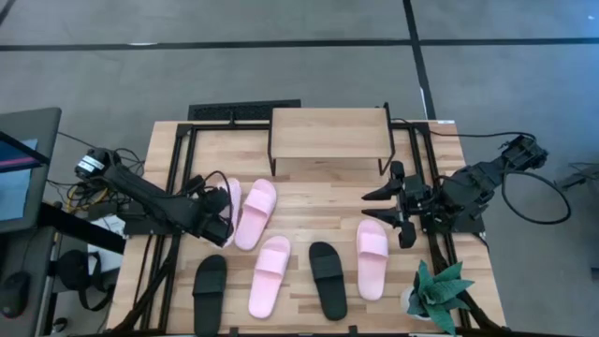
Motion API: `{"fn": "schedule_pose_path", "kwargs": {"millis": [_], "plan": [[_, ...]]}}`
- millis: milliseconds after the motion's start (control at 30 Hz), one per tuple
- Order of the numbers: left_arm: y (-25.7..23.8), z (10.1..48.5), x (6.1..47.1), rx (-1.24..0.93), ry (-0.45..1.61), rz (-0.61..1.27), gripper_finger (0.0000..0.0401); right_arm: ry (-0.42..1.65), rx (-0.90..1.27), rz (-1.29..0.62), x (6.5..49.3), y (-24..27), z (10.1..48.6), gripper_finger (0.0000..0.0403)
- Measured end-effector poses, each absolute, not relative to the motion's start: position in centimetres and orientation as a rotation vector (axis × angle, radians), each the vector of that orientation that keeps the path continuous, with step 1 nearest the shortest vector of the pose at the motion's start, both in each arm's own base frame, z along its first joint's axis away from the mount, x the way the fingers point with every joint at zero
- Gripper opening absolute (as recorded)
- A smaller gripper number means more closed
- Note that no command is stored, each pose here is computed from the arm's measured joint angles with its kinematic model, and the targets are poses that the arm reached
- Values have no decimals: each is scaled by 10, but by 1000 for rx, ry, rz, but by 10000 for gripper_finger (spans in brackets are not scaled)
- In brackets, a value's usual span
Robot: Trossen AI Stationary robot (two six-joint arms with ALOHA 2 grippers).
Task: Pick and place slides into the shelf
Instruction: Put the pink slide on the shelf
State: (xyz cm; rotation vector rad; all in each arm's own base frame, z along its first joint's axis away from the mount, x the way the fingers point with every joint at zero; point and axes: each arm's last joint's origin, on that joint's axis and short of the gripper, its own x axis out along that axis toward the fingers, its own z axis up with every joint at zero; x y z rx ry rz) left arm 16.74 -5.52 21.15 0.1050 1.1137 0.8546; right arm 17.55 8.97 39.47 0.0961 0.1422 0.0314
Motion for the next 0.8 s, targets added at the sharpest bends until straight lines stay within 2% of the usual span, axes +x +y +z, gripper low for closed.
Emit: {"fn": "schedule_pose_path", "kwargs": {"millis": [367, 800], "plan": [[-68, 274, 191, 158, 841, 818, 0, 142, 96, 31, 175, 90, 395, 132], [-63, 329, 227, 263, 664, 714, 0, 143, 87, 32, 175, 90, 395, 133]]}}
